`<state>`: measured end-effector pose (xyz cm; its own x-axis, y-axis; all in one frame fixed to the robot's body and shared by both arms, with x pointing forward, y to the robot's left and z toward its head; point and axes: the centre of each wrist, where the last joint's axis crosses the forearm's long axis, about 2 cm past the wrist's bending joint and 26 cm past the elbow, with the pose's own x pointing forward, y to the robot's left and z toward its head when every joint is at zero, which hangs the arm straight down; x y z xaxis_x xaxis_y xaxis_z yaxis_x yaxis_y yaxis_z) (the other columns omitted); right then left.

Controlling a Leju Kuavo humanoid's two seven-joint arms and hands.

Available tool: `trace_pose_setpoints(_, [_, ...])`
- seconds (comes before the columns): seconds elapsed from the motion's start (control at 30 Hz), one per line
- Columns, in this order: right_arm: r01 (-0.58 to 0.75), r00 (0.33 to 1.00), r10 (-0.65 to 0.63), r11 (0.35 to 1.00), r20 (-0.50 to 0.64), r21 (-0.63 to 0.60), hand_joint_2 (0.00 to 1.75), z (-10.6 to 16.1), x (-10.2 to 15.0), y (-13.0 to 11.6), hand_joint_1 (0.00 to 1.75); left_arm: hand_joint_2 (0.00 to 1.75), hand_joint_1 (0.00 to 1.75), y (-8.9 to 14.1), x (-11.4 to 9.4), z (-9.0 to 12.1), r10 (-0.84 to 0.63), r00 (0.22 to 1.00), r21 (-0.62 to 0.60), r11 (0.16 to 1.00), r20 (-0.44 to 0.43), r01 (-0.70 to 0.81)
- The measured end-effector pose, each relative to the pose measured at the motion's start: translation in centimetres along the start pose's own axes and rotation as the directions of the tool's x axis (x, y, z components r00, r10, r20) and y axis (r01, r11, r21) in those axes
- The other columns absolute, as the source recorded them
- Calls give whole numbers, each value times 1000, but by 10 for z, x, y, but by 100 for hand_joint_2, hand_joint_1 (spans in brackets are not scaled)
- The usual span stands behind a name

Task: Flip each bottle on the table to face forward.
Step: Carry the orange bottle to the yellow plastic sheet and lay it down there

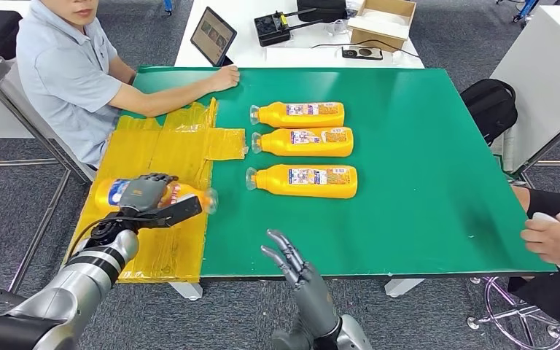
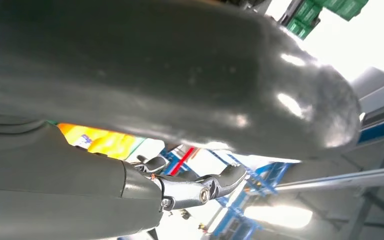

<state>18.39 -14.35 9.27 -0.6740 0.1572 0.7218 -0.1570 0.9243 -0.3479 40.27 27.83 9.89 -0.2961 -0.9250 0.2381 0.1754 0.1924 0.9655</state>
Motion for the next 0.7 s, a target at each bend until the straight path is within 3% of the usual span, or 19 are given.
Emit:
trace_pose_setpoints(0.37, [-3,1000,2,999,-26,-37,0,2,-4,-8,0,175,0,-1,10,-5,213,977,-69,975,33,-210])
trace_pose_setpoints(0.7, [13,999,-16,997,-39,-80,0,-4,-6,-13,0,175,0,0,20,-9,315,948,-79,947,53,-310])
